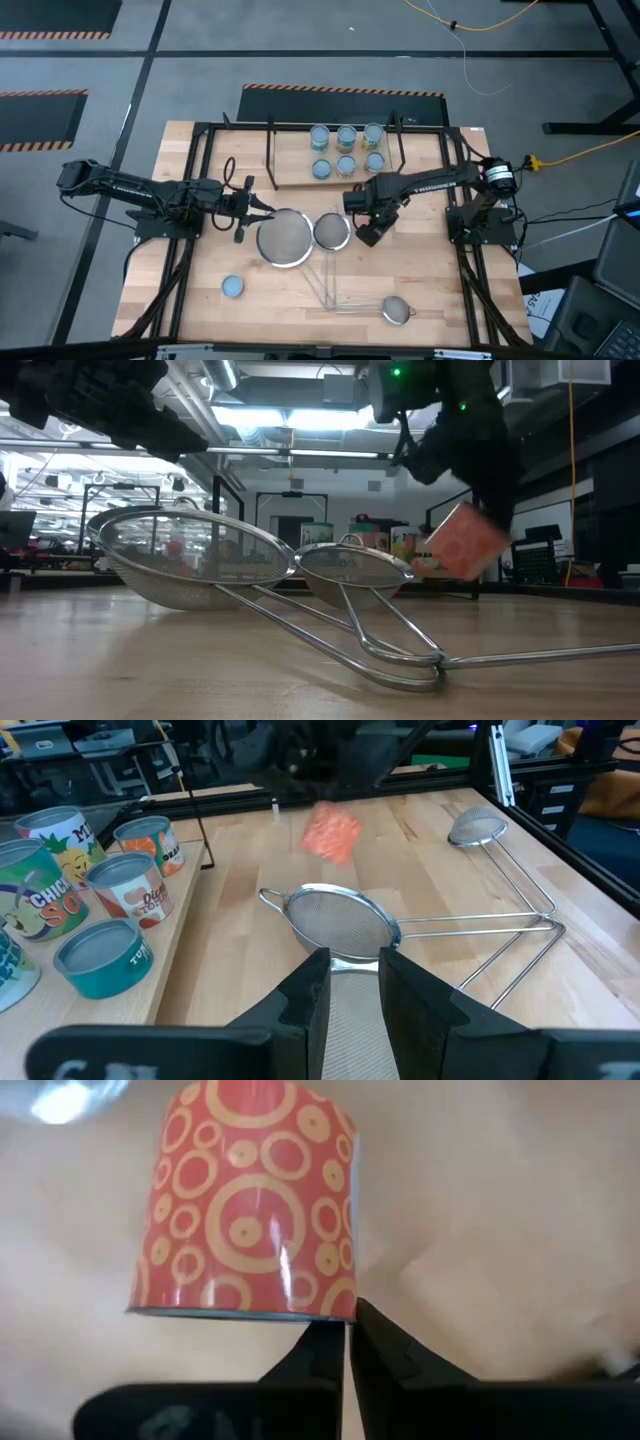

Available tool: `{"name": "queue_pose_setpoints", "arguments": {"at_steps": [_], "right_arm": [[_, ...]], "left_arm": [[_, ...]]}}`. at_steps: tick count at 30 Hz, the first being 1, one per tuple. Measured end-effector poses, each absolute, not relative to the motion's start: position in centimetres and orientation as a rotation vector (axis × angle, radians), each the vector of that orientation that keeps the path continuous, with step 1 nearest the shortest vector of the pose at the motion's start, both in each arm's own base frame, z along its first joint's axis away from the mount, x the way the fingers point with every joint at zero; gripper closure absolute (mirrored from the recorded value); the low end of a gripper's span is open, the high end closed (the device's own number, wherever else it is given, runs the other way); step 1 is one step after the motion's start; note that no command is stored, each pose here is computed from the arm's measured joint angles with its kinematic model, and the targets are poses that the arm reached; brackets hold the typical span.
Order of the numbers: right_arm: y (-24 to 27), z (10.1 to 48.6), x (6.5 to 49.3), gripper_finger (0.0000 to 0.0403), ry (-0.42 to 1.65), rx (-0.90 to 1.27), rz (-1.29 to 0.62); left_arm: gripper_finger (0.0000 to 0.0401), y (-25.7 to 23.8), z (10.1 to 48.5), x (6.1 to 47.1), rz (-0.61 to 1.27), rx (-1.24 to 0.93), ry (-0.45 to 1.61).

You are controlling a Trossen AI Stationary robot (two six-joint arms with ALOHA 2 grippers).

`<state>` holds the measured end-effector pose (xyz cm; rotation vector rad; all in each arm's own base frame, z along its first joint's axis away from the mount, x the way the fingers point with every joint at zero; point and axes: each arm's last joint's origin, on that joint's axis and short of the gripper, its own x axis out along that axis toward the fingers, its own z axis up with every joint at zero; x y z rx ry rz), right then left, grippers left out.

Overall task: Pick and place cans onto a shelf
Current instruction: Put the canned meatballs on the shelf

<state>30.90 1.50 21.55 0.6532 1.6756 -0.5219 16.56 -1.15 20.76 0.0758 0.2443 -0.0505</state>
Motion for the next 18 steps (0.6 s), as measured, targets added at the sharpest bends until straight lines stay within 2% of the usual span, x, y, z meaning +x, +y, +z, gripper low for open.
{"name": "queue_pose_setpoints", "arguments": {"at_steps": [3,11,18], "right_arm": [[0.6,21.9,30.9,0.0392,1.722,0.802,-0.406],[-1.6,20.0,29.4,0.0392,1.836,1.147,-0.309],[-2.9,18.1,27.7,0.0391,1.892,1.243,-0.369]], "left_arm": [[0.0319,-1.2,20.8,16.6,-0.05,0.076,0.244],[0.0319,-1.2,20.8,16.6,-0.051,0.076,0.245],[0.0319,-1.2,20.7,16.6,-0.051,0.079,0.246]]}}
